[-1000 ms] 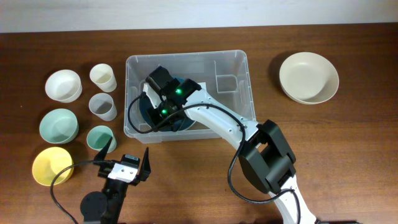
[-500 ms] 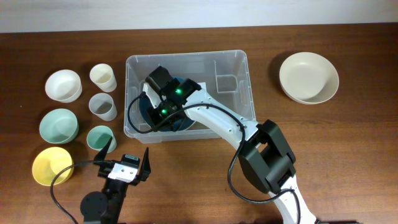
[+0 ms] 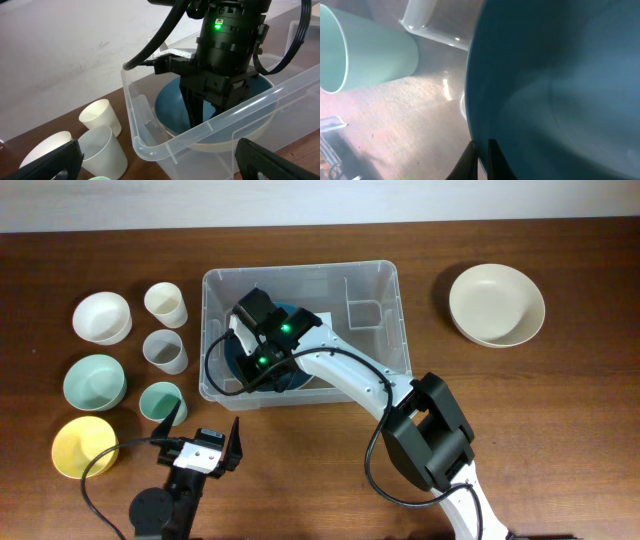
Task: Pack container
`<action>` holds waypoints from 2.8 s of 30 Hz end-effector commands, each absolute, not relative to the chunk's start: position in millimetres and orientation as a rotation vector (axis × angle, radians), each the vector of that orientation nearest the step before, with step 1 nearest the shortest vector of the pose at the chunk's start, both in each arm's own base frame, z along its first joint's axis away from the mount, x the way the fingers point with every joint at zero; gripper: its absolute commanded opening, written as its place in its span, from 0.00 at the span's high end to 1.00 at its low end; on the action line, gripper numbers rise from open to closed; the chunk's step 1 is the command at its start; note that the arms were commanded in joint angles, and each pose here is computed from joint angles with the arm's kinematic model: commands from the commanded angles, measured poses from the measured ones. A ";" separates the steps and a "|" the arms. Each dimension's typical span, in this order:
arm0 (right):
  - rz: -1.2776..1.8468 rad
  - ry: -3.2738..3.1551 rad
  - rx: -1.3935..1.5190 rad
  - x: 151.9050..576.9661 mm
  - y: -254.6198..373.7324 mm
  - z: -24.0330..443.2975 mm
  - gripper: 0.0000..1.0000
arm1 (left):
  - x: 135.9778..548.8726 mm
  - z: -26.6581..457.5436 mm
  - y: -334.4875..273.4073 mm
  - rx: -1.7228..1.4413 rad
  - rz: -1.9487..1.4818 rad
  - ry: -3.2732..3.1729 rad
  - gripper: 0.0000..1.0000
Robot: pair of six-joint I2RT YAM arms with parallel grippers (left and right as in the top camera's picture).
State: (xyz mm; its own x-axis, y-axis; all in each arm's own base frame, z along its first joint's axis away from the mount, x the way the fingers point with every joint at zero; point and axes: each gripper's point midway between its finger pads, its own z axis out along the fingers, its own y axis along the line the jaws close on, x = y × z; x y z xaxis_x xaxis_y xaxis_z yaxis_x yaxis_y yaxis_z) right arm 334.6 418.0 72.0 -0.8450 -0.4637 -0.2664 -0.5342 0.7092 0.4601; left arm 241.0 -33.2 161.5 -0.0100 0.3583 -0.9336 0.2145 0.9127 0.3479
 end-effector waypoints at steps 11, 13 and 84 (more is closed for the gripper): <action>0.752 2.787 -0.836 334.9 417.3 60.6 0.95 | 240.9 160.4 -33.1 0.462 0.126 1.592 0.01; 0.730 2.780 -0.824 339.8 414.9 62.9 0.95 | 240.9 160.4 -33.1 0.462 0.126 1.592 0.01; 0.226 2.683 1.335 459.5 -145.0 27.8 0.01 | 240.9 160.4 -33.1 0.462 0.126 1.592 0.01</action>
